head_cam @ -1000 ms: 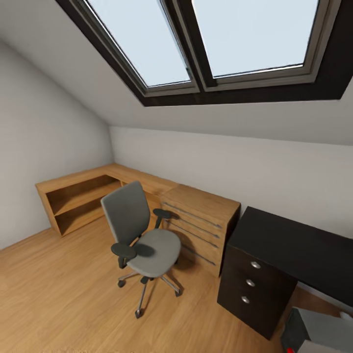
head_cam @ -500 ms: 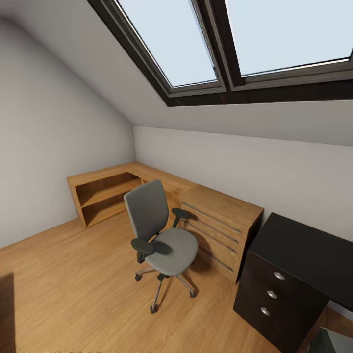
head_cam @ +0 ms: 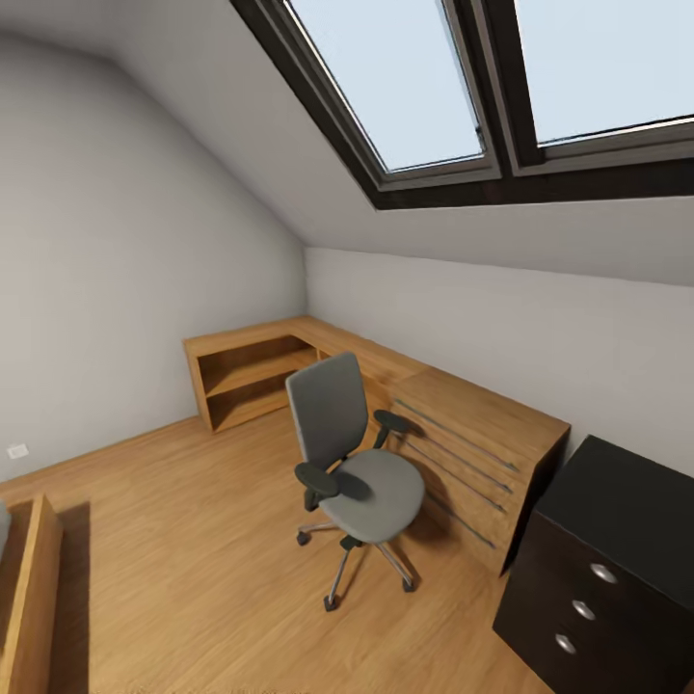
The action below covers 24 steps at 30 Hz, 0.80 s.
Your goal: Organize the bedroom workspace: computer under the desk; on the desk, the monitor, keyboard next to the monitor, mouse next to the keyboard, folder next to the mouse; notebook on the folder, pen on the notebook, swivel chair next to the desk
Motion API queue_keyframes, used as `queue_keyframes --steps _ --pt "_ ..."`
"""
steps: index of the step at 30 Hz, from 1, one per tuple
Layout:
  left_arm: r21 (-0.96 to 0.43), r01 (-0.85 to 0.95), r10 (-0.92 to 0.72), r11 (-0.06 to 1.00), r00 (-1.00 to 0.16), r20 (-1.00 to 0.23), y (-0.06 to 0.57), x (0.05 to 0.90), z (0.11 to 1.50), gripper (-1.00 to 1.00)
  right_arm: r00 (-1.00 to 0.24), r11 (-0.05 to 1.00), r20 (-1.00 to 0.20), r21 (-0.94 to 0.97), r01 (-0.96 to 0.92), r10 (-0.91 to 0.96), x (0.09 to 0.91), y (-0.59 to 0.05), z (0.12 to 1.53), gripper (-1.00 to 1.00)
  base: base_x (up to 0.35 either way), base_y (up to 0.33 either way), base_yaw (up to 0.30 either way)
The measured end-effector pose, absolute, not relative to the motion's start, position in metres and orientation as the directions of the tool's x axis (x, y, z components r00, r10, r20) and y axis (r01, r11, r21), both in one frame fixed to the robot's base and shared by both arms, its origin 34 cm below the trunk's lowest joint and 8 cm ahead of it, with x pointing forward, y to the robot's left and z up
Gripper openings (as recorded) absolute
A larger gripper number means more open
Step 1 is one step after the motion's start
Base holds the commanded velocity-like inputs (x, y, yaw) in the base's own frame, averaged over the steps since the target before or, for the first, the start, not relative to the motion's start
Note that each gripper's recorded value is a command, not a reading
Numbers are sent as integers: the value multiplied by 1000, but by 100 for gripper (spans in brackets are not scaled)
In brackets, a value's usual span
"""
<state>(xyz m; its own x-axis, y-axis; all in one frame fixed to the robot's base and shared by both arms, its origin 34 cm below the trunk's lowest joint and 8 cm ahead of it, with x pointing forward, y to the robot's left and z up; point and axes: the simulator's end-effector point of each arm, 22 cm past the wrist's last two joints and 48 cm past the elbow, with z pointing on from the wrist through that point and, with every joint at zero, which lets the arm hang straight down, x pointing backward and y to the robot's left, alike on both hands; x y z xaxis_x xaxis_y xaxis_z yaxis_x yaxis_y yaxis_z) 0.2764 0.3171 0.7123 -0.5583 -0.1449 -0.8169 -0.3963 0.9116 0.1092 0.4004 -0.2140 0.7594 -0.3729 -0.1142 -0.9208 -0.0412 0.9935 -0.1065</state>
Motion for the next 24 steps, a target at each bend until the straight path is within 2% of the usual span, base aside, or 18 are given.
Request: queue_keyframes --steps 8,24 --pt "131 -385 -159 914 -634 -756 316 264 696 100 -373 993 -921 -107 -40 -114 400 -215 759 100 0 0 284" --pt "137 -393 -168 909 -647 -744 317 260 693 100 -373 994 -921 -106 -38 -113 400 -215 759 100 0 0 284"
